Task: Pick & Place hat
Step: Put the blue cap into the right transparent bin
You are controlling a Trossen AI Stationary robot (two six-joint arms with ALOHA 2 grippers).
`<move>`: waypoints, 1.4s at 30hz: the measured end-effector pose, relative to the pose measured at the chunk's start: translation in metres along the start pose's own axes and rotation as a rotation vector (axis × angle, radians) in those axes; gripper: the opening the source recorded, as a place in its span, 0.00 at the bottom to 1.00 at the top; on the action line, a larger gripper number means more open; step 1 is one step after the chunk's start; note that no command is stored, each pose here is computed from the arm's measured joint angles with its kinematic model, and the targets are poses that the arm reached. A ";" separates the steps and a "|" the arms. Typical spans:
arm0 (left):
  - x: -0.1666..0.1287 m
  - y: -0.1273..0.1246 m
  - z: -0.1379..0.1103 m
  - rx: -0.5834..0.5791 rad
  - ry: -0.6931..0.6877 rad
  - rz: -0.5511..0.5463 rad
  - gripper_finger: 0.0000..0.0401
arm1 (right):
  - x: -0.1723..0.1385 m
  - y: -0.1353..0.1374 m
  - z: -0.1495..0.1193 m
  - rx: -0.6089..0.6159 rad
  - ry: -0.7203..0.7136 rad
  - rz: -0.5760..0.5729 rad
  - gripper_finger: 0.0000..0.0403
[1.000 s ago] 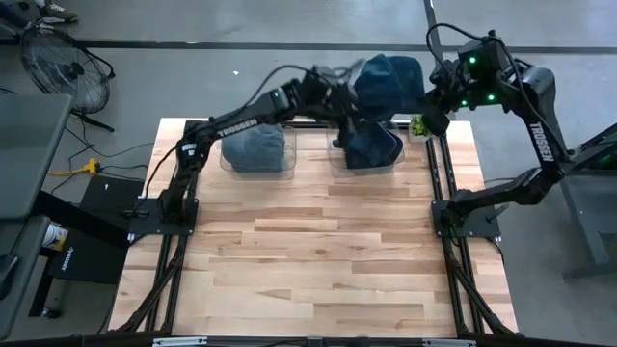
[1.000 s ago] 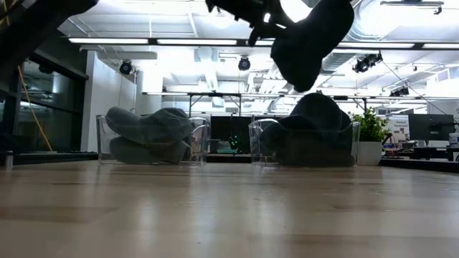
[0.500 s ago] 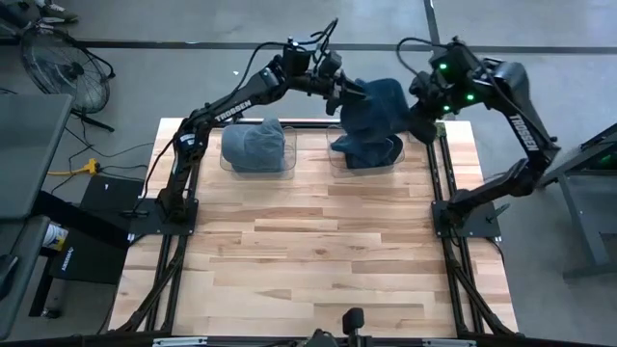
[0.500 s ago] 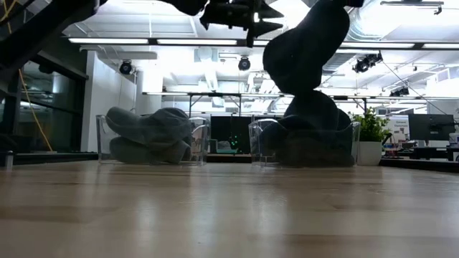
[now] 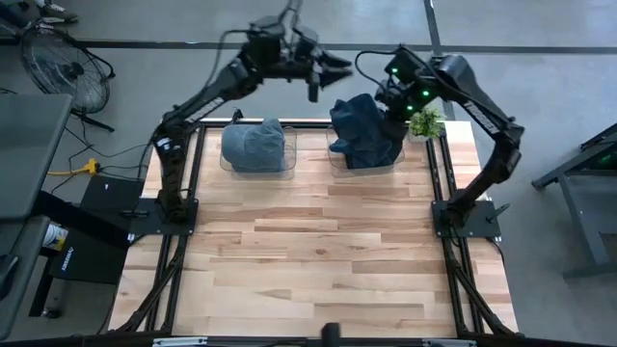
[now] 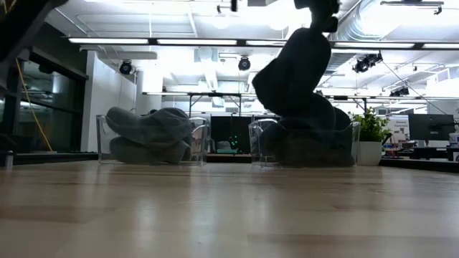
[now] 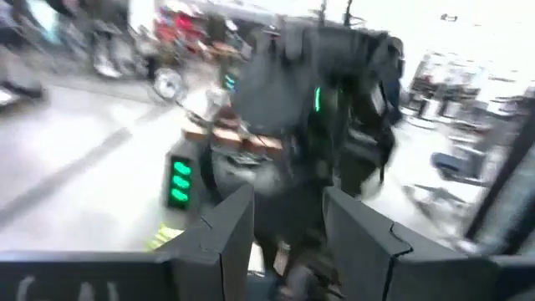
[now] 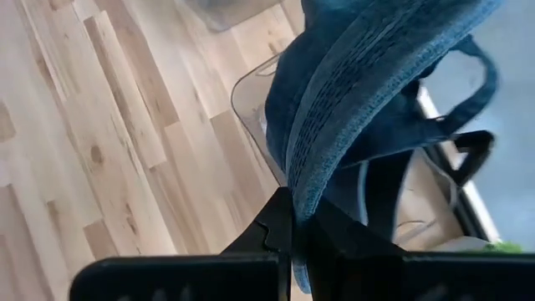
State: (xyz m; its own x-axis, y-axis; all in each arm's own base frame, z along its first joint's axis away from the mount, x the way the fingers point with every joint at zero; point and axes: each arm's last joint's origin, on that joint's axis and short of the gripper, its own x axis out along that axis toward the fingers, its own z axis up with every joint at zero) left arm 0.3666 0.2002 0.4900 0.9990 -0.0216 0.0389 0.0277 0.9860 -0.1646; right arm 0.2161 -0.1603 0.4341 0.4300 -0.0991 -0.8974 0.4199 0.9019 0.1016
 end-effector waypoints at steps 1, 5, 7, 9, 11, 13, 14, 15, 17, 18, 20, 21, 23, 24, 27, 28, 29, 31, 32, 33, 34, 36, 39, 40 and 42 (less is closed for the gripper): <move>-0.006 -0.004 0.005 0.024 -0.009 0.016 0.35 | 0.004 -0.001 0.002 0.004 0.011 0.010 0.01; -0.036 -0.019 0.023 0.061 0.025 0.108 0.35 | 0.021 -0.004 0.011 0.018 0.048 0.064 0.01; -0.049 -0.027 0.032 0.102 0.028 0.150 0.35 | 0.029 -0.006 0.013 0.040 0.069 0.074 0.01; -0.060 -0.033 0.034 0.110 0.063 0.189 0.35 | 0.039 -0.008 0.011 0.059 0.104 0.107 0.01; -0.067 -0.034 0.035 0.122 0.097 0.248 0.35 | 0.055 -0.011 0.005 0.085 0.165 0.156 0.01; -0.071 -0.035 0.033 0.118 0.127 0.289 0.35 | 0.071 -0.015 -0.003 0.111 0.235 0.158 0.01; -0.071 -0.035 0.032 0.115 0.136 0.294 0.35 | 0.079 -0.017 -0.007 0.117 0.267 0.130 0.01; -0.072 -0.035 0.031 0.110 0.149 0.294 0.35 | 0.086 -0.020 -0.010 0.120 0.290 0.105 0.01; -0.073 -0.031 0.029 0.102 0.164 0.300 0.35 | 0.098 -0.025 -0.016 0.145 0.318 0.087 0.02; -0.073 -0.031 0.029 0.098 0.168 0.294 0.35 | 0.104 -0.028 -0.017 0.159 0.320 0.084 0.02; -0.073 -0.032 0.029 0.095 0.171 0.264 0.35 | 0.113 -0.032 -0.019 0.173 0.312 0.076 0.02; -0.073 -0.032 0.029 0.094 0.171 0.257 0.35 | 0.116 -0.033 -0.020 0.179 0.304 0.066 0.02; -0.073 -0.032 0.029 0.094 0.171 0.253 0.35 | 0.121 -0.035 -0.018 0.178 0.281 0.052 0.01; -0.073 -0.032 0.029 0.094 0.171 0.250 0.35 | 0.122 -0.035 -0.018 0.174 0.271 0.049 0.01; -0.073 -0.033 0.029 0.095 0.168 0.233 0.35 | 0.125 -0.037 -0.013 0.160 0.215 0.004 0.01; -0.073 -0.033 0.029 0.094 0.168 0.227 0.35 | 0.125 -0.039 -0.010 0.155 0.196 -0.023 0.01; -0.073 -0.033 0.029 0.093 0.169 0.221 0.35 | 0.125 -0.040 -0.009 0.149 0.179 -0.049 0.01; -0.073 -0.033 0.029 0.092 0.169 0.210 0.35 | 0.125 -0.042 -0.007 0.141 0.160 -0.071 0.01; -0.073 -0.034 0.029 0.089 0.170 0.202 0.35 | 0.125 -0.042 -0.006 0.137 0.154 -0.073 0.01; -0.073 -0.034 0.029 0.085 0.170 0.195 0.35 | 0.125 -0.043 -0.006 0.135 0.149 -0.074 0.01; -0.073 -0.034 0.029 0.083 0.170 0.186 0.35 | 0.125 -0.043 -0.005 0.135 0.143 -0.075 0.01; -0.072 -0.035 0.029 0.079 0.173 0.159 0.35 | 0.125 -0.043 -0.005 0.142 0.139 -0.075 0.01; -0.072 -0.035 0.029 0.073 0.173 0.136 0.35 | 0.125 -0.040 -0.005 0.135 0.136 -0.079 0.01; -0.072 -0.036 0.029 0.072 0.174 0.125 0.35 | 0.124 -0.040 -0.004 0.134 0.133 -0.079 0.01; -0.072 -0.036 0.028 0.071 0.174 0.119 0.35 | 0.121 -0.041 -0.002 0.134 0.122 -0.092 0.01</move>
State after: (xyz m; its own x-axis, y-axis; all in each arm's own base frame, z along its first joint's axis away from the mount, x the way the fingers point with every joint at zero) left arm 0.2926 0.1711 0.5212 0.9862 0.0730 -0.1486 -0.0867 0.9923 -0.0880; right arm 0.2491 -0.2085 0.3204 0.2885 -0.1191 -0.9501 0.5591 0.8264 0.0662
